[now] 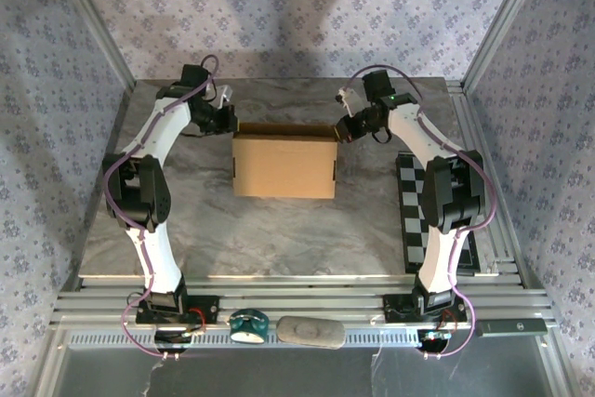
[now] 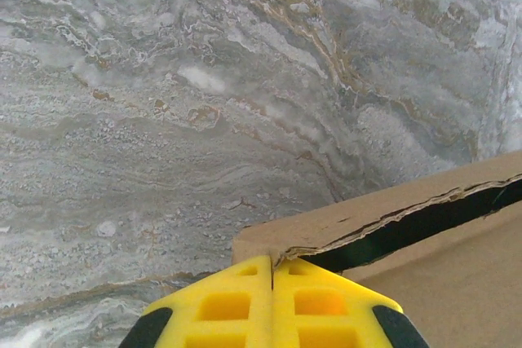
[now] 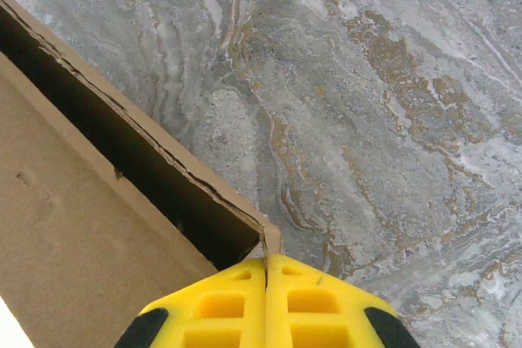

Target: Fold the paper box

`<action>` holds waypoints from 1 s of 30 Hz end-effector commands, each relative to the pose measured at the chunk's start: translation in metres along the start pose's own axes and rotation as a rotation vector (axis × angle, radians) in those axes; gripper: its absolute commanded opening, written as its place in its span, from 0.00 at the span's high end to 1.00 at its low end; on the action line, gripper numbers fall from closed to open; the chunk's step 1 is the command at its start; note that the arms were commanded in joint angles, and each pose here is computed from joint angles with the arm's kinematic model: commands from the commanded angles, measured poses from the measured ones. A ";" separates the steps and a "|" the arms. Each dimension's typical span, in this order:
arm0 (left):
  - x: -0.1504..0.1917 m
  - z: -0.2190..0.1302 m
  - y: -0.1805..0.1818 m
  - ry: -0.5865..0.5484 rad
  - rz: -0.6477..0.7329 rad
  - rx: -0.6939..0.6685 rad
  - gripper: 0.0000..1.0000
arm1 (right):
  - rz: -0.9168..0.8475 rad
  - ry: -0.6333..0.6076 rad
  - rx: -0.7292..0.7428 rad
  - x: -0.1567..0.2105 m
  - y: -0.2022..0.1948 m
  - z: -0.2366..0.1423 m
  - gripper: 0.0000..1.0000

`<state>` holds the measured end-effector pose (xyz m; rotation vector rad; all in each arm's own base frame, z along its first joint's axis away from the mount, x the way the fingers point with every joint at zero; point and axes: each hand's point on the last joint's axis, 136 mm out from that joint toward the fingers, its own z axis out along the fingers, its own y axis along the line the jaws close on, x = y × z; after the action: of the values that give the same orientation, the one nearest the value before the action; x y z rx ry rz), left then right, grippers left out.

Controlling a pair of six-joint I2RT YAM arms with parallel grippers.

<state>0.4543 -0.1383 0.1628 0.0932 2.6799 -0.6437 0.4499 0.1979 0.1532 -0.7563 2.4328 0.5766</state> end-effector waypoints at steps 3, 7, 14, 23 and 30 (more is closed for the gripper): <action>-0.005 -0.011 -0.008 0.014 -0.093 -0.026 1.00 | 0.011 -0.021 0.022 -0.014 0.012 -0.015 1.00; -0.004 -0.010 -0.014 0.031 -0.117 -0.032 1.00 | 0.030 -0.009 0.040 -0.014 0.012 -0.011 1.00; 0.009 0.004 -0.017 0.049 -0.116 -0.033 1.00 | 0.052 -0.007 0.045 -0.015 0.015 -0.010 1.00; 0.002 -0.001 -0.021 0.040 -0.140 -0.032 1.00 | 0.097 0.000 0.059 -0.018 0.017 -0.014 1.00; 0.003 -0.012 -0.020 0.017 -0.195 -0.061 0.84 | 0.081 -0.008 0.052 -0.015 0.023 -0.010 1.00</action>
<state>0.4474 -0.1433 0.1647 -0.1510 2.7660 -0.5916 0.4515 0.2027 0.1615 -0.6122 2.5033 0.5015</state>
